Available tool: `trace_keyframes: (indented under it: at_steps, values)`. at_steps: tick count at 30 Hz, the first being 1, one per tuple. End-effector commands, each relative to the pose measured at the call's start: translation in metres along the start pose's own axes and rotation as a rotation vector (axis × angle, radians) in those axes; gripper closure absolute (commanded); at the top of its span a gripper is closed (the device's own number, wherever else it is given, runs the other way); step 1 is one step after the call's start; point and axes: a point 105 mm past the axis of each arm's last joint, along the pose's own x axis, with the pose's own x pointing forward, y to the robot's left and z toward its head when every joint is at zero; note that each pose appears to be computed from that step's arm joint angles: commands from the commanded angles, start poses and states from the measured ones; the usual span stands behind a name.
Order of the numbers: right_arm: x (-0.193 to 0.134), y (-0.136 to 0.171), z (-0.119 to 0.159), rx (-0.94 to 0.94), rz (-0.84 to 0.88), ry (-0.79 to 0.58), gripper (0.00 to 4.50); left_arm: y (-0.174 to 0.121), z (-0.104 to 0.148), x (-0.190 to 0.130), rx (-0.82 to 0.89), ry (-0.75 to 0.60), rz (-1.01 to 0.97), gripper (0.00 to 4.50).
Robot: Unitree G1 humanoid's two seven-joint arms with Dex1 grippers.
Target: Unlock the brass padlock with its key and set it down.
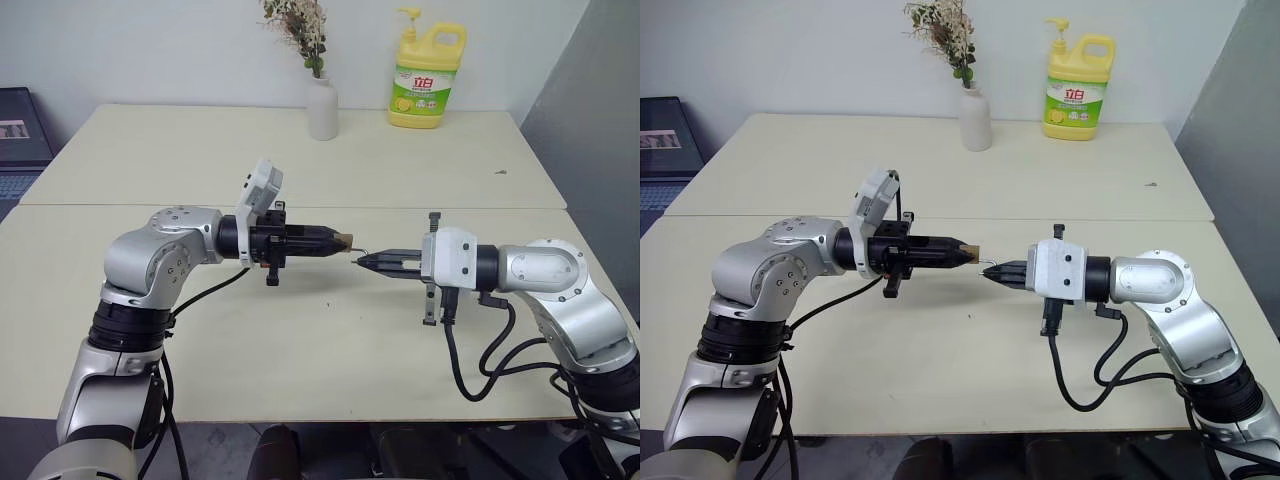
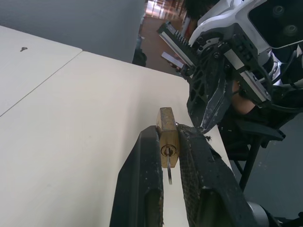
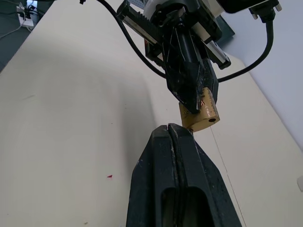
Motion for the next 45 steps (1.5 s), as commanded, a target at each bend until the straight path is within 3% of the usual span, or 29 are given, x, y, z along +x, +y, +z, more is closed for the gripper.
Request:
trace_keyframes:
  at_steps: [1, 17, 20, 31, 32, 45]
  values:
    - [-0.001, 0.001, 0.004, -0.041, 0.007, -0.004, 4.5, -0.009, 0.01, 0.001, 0.038, -0.024, -0.033, 4.33]
    - [-0.018, 0.007, 0.009, 0.008, 0.022, 0.03, 4.5, -0.001, 0.007, -0.002, 0.009, -0.024, 0.018, 4.33]
    - [-0.03, 0.006, 0.006, 0.063, 0.008, 0.069, 4.0, 0.0, 0.001, -0.004, -0.015, -0.013, 0.03, 4.33]
    - [-0.042, 0.016, 0.004, 0.119, 0.021, 0.128, 0.15, 0.002, -0.03, -0.002, -0.104, 0.073, 0.073, 4.33]
    - [-0.042, 0.017, 0.004, 0.117, 0.026, 0.13, 0.0, 0.002, -0.032, -0.002, -0.115, 0.074, 0.078, 4.33]
    - [-0.037, 0.027, 0.002, 0.116, 0.076, 0.131, 0.0, 0.009, -0.088, -0.004, -0.291, 0.168, 0.229, 4.33]
